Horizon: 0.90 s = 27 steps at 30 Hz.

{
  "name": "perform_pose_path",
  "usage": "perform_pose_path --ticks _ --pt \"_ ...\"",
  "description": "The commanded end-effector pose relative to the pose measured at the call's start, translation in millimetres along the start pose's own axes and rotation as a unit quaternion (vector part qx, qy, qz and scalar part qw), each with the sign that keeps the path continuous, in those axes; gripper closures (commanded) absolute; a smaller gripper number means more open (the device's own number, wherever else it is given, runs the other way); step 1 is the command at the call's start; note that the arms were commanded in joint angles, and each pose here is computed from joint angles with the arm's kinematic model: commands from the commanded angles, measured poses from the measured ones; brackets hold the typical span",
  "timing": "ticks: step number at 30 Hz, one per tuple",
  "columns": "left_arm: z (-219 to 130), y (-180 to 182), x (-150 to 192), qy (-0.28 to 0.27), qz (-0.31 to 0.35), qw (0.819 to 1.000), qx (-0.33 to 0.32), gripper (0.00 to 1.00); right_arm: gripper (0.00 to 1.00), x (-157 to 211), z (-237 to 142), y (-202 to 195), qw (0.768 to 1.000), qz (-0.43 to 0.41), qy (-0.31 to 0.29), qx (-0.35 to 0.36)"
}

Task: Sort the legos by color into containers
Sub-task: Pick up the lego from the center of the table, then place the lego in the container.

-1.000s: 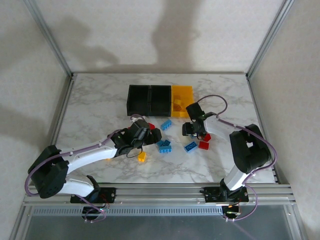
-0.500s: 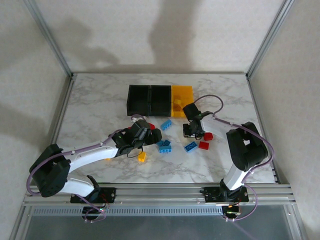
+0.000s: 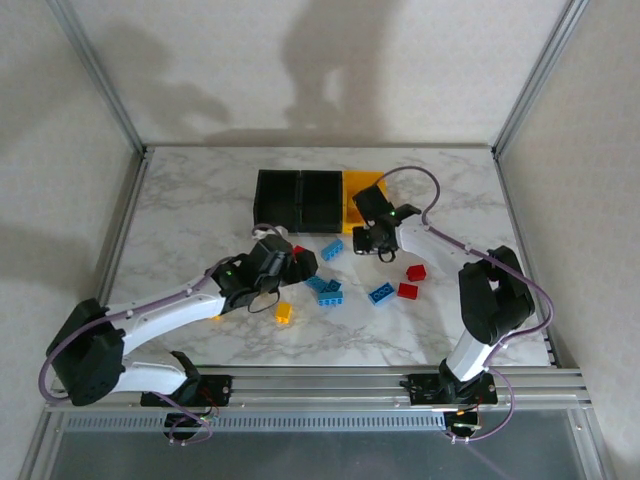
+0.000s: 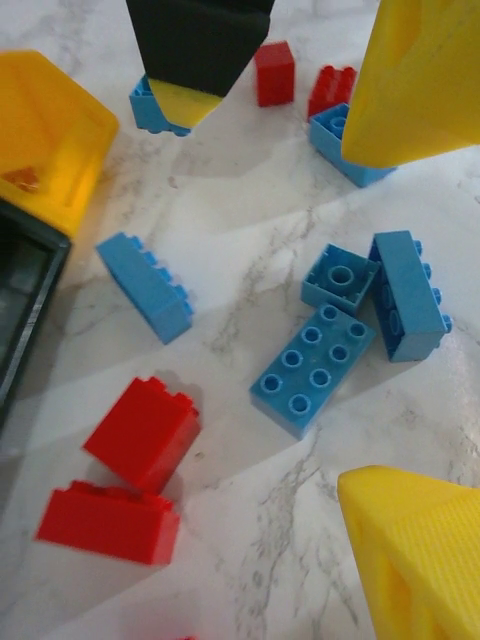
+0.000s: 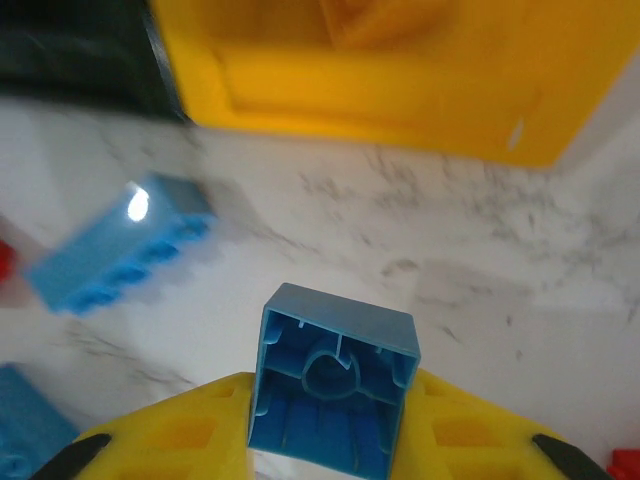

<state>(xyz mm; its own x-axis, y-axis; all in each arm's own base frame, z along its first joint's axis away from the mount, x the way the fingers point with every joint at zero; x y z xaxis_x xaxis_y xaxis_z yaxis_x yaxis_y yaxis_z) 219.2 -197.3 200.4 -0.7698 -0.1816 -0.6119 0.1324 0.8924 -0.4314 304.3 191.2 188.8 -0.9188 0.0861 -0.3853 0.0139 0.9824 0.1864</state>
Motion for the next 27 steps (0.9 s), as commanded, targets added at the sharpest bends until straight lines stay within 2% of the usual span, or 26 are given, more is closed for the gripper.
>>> perform_pose_path --ticks 1,7,14,27 --pt "-11.3 9.1 -11.1 -0.019 -0.004 1.0 -0.015 0.22 0.7 -19.0 -13.7 22.8 0.999 -0.007 -0.02 -0.028" --pt "-28.9 27.6 -22.2 -0.04 -0.025 0.999 -0.022 0.22 0.7 -50.7 -7.3 64.5 0.997 -0.02 -0.033 -0.069" --pt "-47.1 46.1 -26.0 -0.064 -0.045 0.996 -0.033 0.21 0.7 -78.4 19.1 99.9 0.996 -0.029 -0.029 -0.085" --pt "-47.3 54.5 -18.0 -0.061 -0.059 0.996 -0.032 0.22 0.69 -89.3 76.1 113.7 0.998 -0.022 -0.009 -0.062"
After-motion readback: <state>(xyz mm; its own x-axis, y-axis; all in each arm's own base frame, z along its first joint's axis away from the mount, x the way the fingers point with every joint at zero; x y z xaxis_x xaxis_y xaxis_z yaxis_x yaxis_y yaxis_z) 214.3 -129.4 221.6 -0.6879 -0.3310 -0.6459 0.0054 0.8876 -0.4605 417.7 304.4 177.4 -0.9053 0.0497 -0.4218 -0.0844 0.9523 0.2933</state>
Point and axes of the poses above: each hand's point on the last joint's axis, 136 mm out from that joint toward the fingers, its own z axis out along the fingers, its own y axis along the line the jaws close on, x = y × z, the point moved 10 cm from there along -z, back along the fingers, and after that the axes turned 12 degrees about z, right-handed, at the moved point
